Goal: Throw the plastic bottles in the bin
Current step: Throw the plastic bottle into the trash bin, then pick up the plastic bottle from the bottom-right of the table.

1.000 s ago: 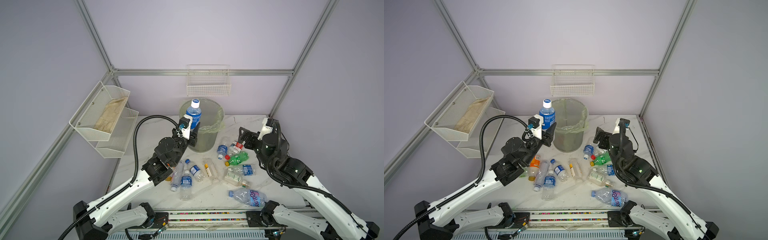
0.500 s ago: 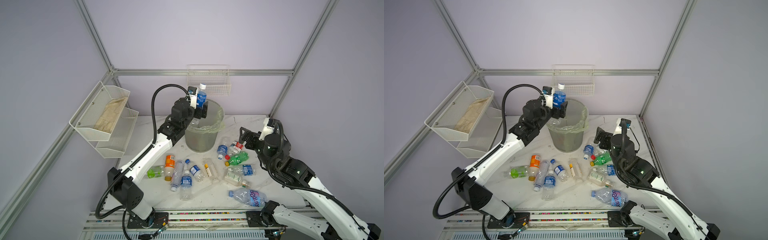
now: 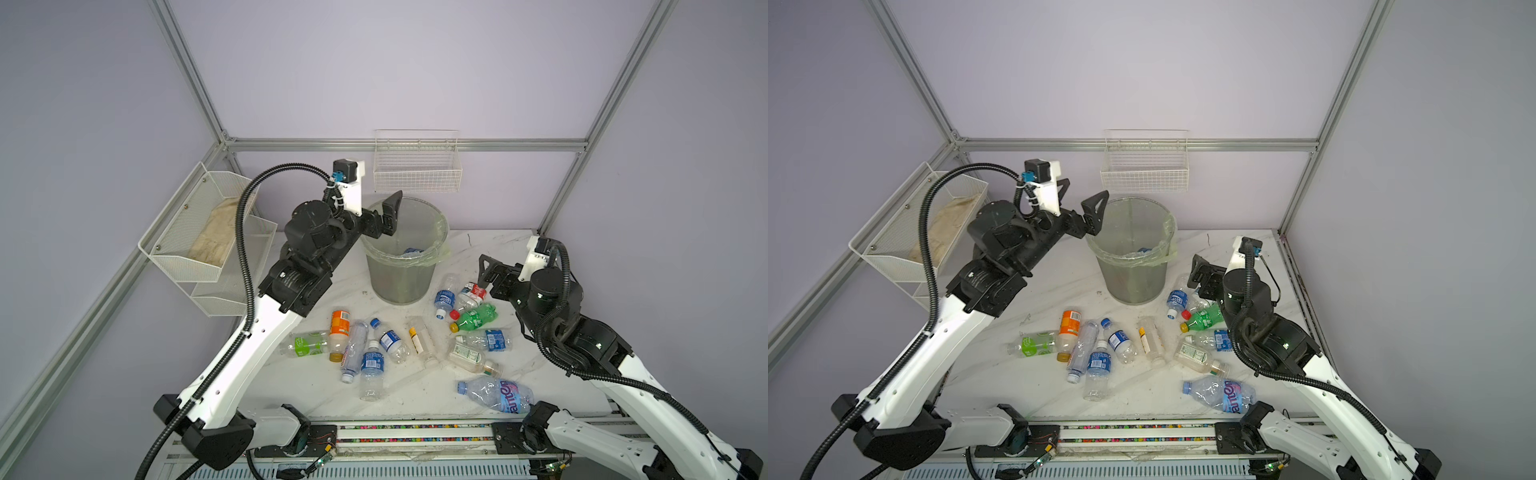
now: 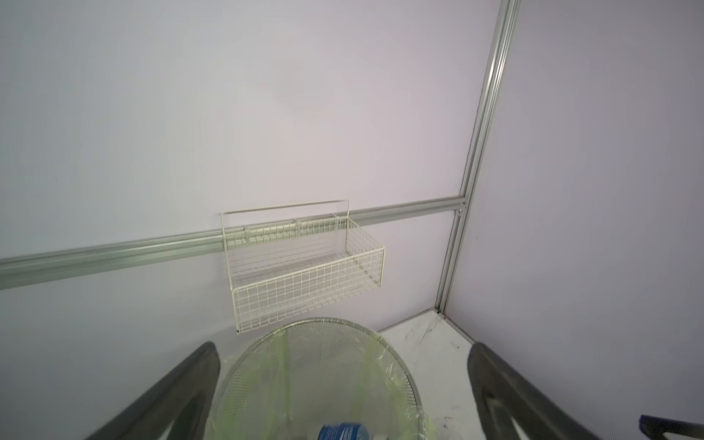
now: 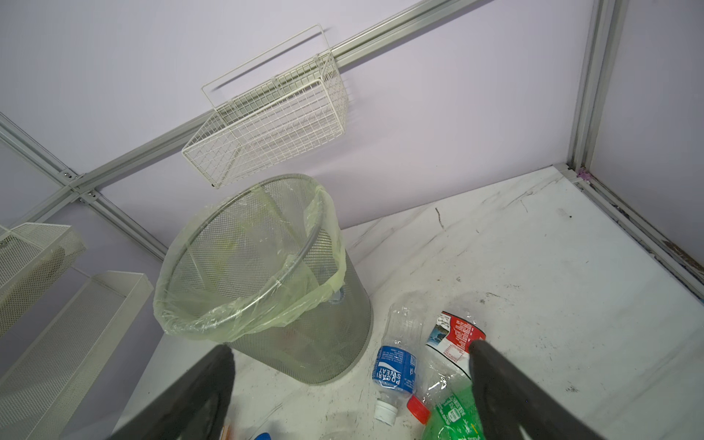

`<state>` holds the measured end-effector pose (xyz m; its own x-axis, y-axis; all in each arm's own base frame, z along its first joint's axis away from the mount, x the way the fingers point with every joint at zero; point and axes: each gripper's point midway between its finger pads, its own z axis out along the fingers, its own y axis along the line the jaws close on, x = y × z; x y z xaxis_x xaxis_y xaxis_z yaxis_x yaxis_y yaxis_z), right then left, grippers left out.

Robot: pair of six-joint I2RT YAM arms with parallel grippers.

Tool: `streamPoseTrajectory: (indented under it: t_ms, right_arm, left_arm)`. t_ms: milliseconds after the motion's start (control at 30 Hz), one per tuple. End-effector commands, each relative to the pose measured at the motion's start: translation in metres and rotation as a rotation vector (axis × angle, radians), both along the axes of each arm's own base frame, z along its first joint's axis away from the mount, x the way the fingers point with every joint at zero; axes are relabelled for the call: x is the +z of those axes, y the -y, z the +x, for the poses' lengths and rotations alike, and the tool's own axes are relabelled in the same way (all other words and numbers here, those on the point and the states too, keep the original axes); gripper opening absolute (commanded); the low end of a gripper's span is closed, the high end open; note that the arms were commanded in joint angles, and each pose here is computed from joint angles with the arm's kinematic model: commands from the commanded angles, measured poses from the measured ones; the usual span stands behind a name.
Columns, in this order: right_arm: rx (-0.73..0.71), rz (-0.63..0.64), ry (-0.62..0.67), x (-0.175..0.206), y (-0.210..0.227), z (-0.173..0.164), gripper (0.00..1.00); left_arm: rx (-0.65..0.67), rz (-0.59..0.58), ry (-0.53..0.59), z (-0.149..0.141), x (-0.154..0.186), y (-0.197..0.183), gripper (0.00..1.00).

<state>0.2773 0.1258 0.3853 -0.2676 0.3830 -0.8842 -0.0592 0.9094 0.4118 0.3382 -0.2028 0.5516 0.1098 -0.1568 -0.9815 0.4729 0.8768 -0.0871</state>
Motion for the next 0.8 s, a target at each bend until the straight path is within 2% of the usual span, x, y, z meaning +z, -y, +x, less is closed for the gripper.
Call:
streamPoseTrajectory:
  t_ms: [0, 167, 333, 433, 667, 767]
  right_arm:
    - [-0.005, 0.022, 0.010, 0.005, 0.001, 0.000, 0.97]
    - [-0.009, 0.022, 0.008, 0.004, 0.001, 0.001, 0.97]
    - [-0.017, 0.019, 0.004, 0.004, 0.000, 0.004, 0.97]
    - [-0.020, 0.016, 0.005, 0.007, -0.001, 0.006, 0.97]
    - [-0.042, 0.009, 0.048, 0.030, 0.007, 0.007, 0.97]
    - [-0.050, 0.012, 0.071, 0.042, 0.012, 0.006, 0.97]
  left_arm:
    - [-0.059, 0.009, -0.018, -0.007, -0.015, 0.010, 1.00]
    - [-0.106, -0.007, 0.002, -0.040, -0.014, 0.006, 1.00]
    - [-0.211, 0.022, -0.008, -0.078, -0.033, 0.023, 1.00]
    - [-0.296, 0.123, -0.021, -0.099, -0.063, 0.046, 1.00]
    - [-0.552, 0.399, -0.110, -0.149, -0.156, 0.105, 1.00]
    - [-0.626, 0.478, -0.165, -0.163, -0.190, 0.124, 1.00]
